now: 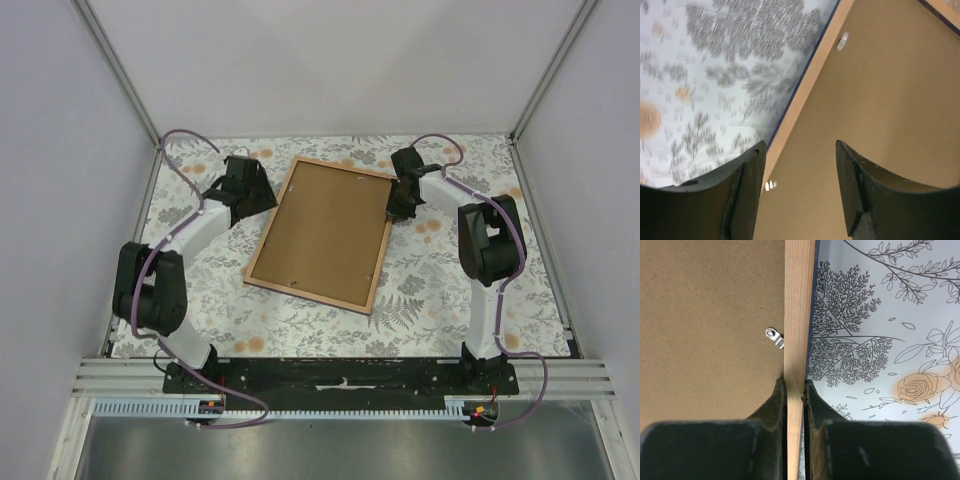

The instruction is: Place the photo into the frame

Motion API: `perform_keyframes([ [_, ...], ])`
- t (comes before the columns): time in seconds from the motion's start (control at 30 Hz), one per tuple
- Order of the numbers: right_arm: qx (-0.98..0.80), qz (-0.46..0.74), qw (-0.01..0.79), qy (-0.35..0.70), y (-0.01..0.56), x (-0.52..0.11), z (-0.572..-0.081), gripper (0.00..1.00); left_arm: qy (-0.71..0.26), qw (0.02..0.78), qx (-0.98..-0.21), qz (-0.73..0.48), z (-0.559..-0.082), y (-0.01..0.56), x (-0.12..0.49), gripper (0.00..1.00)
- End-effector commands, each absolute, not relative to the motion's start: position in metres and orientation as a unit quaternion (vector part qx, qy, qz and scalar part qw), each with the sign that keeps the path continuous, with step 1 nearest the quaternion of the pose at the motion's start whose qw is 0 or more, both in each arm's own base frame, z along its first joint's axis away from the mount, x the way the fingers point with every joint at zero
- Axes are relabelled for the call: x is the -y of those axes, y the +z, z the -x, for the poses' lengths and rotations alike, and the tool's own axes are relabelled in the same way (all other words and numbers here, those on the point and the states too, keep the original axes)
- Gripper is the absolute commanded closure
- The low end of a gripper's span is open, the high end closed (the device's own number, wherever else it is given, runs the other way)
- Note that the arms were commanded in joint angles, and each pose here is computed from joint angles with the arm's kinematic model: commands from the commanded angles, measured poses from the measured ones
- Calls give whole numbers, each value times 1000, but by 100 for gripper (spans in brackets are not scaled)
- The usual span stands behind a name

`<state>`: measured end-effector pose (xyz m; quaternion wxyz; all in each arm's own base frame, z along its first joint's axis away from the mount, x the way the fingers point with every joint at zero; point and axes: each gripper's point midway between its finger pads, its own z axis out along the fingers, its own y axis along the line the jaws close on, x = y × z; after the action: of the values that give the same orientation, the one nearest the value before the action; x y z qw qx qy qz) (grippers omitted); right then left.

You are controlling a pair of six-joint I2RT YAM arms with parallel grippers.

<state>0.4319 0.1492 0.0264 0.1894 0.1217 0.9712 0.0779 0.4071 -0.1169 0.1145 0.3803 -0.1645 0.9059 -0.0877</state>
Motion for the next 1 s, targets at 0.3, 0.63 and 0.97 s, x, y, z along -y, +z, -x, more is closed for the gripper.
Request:
perform_keyframes([
  [0.3, -974, -8, 214, 75, 47, -152, -423, 100, -82, 333, -939, -36, -445, 90, 135, 37],
  [0.63, -974, 49, 212, 65, 51, -154, -411, 100, -77, 299, -950, -44, -415, 68, 134, 37],
  [0.97, -974, 76, 208, 48, 43, -154, -396, 100, -60, 289, -955, -39, -401, 56, 132, 36],
])
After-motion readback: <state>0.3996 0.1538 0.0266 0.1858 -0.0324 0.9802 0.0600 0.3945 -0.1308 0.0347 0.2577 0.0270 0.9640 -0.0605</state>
